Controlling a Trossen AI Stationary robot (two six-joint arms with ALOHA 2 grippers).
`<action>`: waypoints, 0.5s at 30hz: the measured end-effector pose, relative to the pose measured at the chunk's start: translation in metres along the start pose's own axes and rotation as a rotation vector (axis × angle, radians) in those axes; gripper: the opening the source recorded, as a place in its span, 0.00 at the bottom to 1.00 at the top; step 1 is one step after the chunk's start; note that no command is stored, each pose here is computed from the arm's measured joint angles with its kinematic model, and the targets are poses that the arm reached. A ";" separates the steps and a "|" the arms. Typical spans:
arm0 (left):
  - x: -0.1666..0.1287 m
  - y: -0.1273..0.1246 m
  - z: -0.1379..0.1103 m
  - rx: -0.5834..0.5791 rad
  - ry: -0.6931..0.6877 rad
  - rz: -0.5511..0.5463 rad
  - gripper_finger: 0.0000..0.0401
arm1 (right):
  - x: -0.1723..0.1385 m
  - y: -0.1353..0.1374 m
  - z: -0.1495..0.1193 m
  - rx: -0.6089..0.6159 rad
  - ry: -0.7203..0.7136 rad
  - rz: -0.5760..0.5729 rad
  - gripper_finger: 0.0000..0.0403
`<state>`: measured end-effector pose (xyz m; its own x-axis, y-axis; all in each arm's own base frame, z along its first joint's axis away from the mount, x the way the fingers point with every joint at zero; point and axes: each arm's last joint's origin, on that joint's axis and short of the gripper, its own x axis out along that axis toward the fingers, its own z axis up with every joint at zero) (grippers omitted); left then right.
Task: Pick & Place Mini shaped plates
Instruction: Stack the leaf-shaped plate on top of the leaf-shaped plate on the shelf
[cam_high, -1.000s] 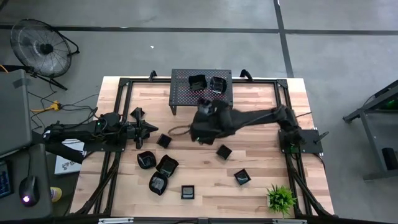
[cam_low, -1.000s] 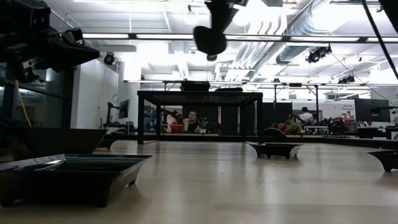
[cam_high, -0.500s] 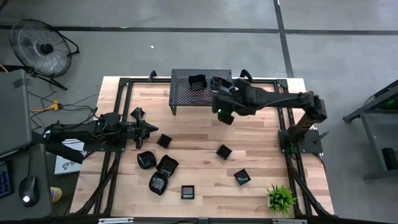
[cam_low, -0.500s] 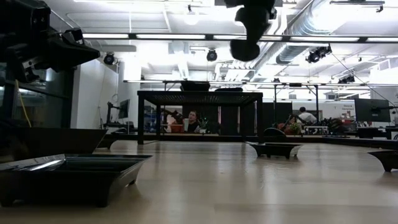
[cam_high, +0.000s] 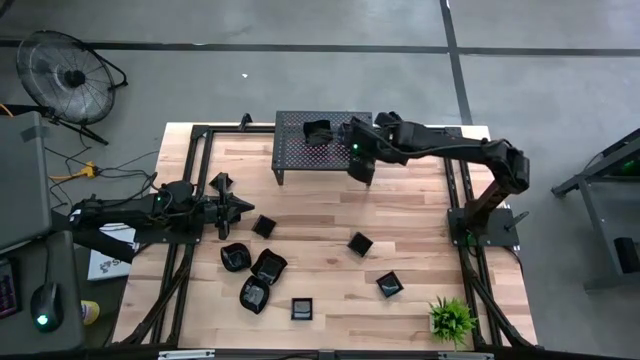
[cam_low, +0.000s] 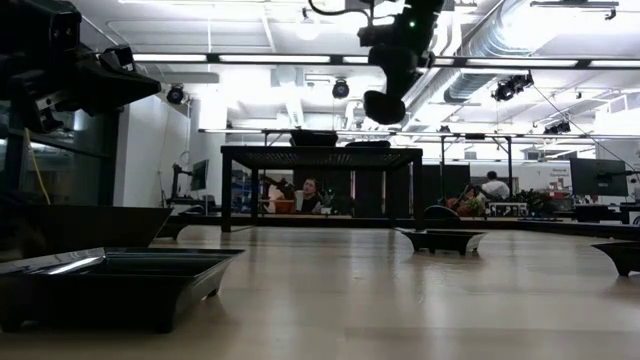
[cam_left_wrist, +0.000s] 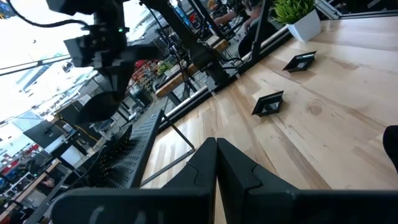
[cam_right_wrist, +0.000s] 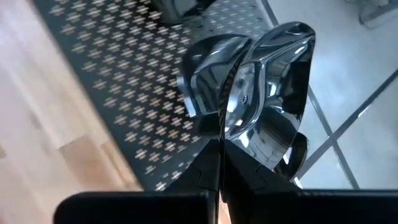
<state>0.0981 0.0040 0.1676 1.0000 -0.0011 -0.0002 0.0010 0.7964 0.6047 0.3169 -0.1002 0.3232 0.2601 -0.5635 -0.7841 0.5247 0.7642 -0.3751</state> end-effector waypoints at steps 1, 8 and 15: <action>0.000 0.000 0.000 0.000 0.000 0.000 0.01 | 0.001 -0.002 0.001 0.011 -0.003 0.000 0.01; 0.000 0.000 0.000 0.000 0.000 0.000 0.01 | 0.013 -0.014 0.008 0.051 -0.032 -0.009 0.02; 0.000 0.000 0.000 0.000 0.000 -0.001 0.01 | 0.036 -0.011 0.014 0.020 -0.014 0.022 0.01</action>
<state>0.0982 0.0040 0.1676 1.0000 -0.0018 -0.0002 0.0016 0.7962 0.6050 0.3314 -0.1333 0.3057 0.2827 -0.5508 -0.7853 0.5349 0.7701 -0.3475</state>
